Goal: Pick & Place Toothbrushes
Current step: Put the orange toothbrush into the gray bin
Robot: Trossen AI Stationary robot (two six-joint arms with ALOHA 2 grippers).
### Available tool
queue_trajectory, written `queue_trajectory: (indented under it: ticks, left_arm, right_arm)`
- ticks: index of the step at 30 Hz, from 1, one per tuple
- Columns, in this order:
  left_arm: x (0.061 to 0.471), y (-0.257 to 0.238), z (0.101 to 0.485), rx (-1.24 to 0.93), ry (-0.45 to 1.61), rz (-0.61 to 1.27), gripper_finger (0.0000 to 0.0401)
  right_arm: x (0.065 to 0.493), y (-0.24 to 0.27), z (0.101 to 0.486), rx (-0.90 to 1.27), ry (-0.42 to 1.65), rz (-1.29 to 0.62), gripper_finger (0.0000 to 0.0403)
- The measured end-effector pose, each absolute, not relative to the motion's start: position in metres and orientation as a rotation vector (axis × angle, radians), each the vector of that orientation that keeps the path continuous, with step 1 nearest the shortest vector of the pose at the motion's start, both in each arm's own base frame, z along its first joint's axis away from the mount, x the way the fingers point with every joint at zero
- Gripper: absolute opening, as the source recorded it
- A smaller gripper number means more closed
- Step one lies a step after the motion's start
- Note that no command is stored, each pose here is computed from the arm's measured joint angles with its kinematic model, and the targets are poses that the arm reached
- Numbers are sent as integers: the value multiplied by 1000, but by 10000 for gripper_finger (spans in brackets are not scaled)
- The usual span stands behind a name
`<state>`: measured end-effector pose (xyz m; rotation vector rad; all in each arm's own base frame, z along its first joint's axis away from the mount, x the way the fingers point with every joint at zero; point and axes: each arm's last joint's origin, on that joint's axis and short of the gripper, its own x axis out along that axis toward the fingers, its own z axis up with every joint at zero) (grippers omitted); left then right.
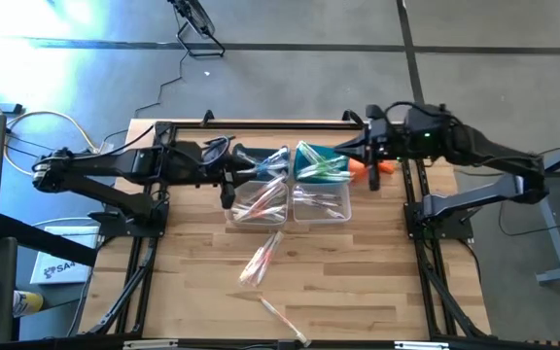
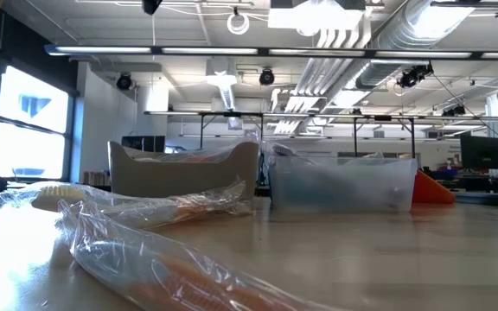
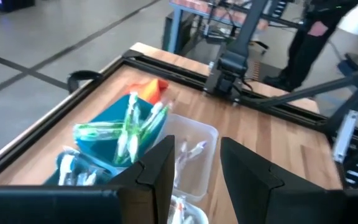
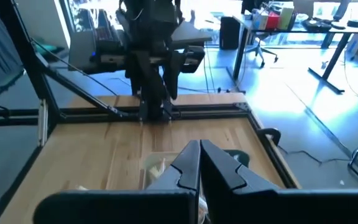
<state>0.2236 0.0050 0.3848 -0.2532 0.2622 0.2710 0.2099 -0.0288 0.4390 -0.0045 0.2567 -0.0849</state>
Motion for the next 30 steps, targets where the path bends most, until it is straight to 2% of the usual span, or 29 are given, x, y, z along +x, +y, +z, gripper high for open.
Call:
queue_trajectory:
  ticks: [5, 16, 25, 30]
  left_arm:
    - [223, -9, 385, -261, 248, 309, 111]
    - [228, -52, 375, -368, 297, 213, 9]
    - [239, -76, 360, -491, 329, 271, 1]
    - [250, -87, 346, -531, 415, 310, 0]
  right_arm:
    - [191, -26, 446, 0, 235, -79, 4]
    - [179, -24, 444, 8, 282, -63, 4]
    - [181, -24, 442, 3, 290, -59, 4]
    - [181, -24, 441, 4, 305, -58, 4]
